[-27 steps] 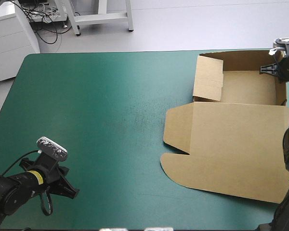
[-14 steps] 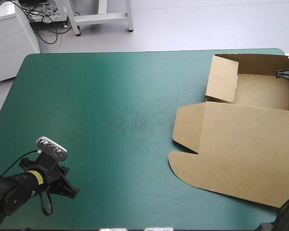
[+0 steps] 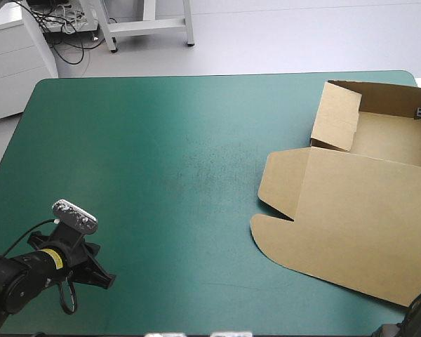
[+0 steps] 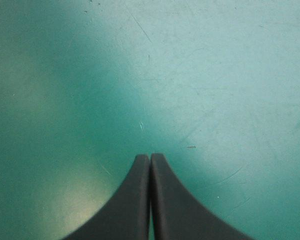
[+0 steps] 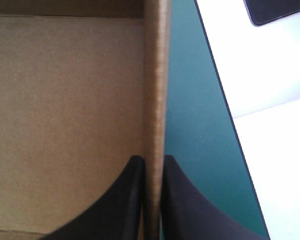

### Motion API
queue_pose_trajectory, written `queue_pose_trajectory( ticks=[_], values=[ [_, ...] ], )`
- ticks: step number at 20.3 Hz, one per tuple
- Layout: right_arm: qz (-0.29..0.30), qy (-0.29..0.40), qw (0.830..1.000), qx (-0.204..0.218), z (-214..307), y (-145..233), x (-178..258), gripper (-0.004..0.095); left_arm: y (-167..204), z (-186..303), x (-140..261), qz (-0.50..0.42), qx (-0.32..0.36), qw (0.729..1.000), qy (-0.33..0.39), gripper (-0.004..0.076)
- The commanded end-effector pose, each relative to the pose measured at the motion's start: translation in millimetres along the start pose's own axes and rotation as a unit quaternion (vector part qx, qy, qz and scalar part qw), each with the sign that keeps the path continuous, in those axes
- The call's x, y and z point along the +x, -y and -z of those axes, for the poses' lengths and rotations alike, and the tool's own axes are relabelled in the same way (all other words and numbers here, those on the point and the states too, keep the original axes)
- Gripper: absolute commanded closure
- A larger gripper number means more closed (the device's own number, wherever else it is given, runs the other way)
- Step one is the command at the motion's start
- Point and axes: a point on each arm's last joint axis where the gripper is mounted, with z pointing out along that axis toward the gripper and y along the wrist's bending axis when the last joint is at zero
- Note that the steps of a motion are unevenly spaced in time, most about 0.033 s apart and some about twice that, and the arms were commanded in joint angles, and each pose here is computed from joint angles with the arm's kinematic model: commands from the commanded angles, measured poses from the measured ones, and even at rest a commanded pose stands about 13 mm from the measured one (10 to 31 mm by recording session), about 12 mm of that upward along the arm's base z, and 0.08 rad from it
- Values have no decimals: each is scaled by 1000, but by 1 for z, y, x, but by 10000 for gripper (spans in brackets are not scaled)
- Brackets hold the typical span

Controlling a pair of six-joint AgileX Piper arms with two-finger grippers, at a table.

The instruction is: Fold the box

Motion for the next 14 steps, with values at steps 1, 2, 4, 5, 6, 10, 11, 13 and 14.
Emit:
queue_pose_trajectory(
  ticks=[1,2,4,5,6,10,11,13,14],
  values=[
    [-4,60,998,10,34,5,-6,522,0,6,-7,6,1,1000,30,756],
    [-4,59,998,10,34,5,-6,426,0,6,-7,6,1,1000,30,756],
    [-4,53,999,9,34,5,-5,162,0,6,-7,6,1,1000,30,756],
    [-3,48,999,8,37,5,-4,72,0,6,-8,6,1,999,31,756],
    [-3,49,999,8,42,5,-4,50,0,6,-8,6,1,999,31,756],
    [-2,93,996,-6,82,1,-4,84,0,6,-8,6,1,999,31,756],
    [-3,104,995,-12,92,-1,-2,136,0,6,-8,6,1,999,31,756],
    [-6,126,992,-30,111,-5,1,340,0,6,-8,6,1,999,32,756],
    [-7,133,990,-38,117,-7,2,446,0,6,-8,6,1,999,33,756]
  ],
)
